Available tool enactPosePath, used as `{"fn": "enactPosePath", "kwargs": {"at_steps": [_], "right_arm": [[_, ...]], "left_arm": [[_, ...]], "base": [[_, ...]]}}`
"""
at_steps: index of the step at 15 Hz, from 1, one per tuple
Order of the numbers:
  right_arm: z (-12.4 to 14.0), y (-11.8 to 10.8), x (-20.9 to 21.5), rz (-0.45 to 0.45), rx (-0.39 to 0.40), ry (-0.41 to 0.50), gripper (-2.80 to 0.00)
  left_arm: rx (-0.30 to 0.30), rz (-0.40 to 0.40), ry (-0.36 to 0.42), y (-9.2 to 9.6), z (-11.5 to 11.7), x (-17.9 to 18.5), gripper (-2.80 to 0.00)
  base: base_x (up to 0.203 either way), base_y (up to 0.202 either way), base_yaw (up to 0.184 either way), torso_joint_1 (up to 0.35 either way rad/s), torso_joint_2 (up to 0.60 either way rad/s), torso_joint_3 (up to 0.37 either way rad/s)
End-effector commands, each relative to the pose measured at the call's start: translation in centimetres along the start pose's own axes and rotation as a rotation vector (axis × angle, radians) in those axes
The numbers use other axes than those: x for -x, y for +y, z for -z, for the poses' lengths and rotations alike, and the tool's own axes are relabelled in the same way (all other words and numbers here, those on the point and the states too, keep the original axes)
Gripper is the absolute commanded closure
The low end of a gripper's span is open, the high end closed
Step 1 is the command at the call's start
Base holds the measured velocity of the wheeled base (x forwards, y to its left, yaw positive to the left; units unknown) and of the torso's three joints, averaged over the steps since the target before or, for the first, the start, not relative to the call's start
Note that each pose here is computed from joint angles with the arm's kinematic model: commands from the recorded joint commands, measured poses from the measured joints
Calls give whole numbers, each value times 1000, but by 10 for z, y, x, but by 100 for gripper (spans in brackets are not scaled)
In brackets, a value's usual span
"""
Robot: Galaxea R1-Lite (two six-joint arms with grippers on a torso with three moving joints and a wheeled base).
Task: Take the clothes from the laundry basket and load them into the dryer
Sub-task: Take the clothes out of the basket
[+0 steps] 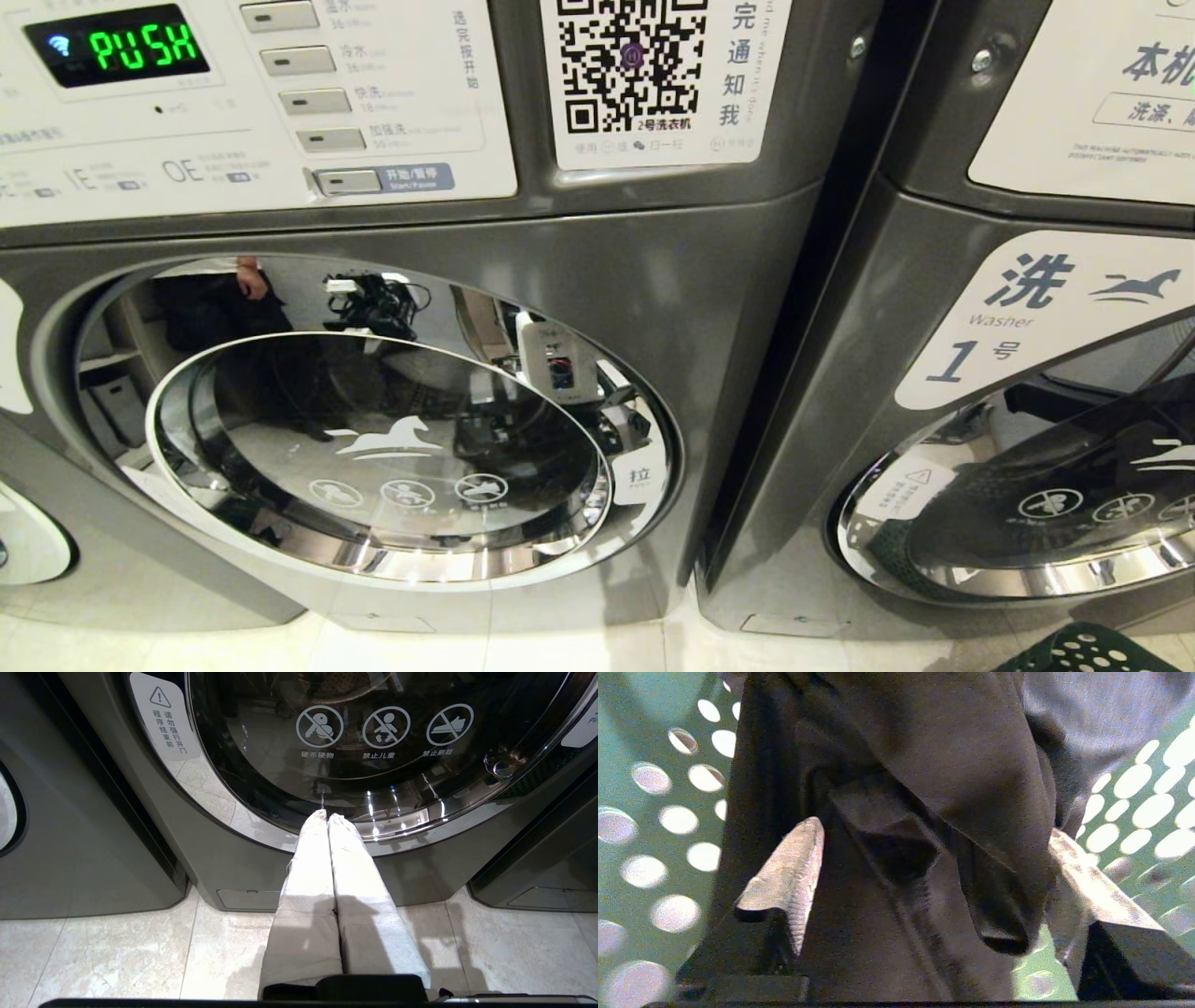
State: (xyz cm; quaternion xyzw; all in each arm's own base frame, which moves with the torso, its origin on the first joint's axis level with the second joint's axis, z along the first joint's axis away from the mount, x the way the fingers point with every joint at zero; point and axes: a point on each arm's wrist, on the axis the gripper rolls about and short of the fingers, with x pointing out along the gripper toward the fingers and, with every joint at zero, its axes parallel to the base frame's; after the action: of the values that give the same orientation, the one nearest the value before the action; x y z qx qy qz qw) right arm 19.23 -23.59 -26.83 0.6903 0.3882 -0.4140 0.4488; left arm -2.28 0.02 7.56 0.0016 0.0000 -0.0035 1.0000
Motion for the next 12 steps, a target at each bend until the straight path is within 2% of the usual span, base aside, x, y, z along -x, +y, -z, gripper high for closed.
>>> {"fn": "enactPosePath", "kwargs": {"at_steps": [1, 6, 12], "right_arm": [[-1, 2, 0, -11, -52, 1, -280], [2, 5, -1, -28, -200, 30, -280], [12, 17, 0, -112, -272, 213, -280]], "left_arm": [[0, 1, -2, 0, 0, 0, 0], [0, 1, -1, 0, 0, 0, 0], [0, -1, 0, 0, 0, 0, 0]], "base": [[0, 0, 0, 0, 0, 0], [0, 0, 0, 0, 0, 0], [0, 0, 0, 0, 0, 0]]}}
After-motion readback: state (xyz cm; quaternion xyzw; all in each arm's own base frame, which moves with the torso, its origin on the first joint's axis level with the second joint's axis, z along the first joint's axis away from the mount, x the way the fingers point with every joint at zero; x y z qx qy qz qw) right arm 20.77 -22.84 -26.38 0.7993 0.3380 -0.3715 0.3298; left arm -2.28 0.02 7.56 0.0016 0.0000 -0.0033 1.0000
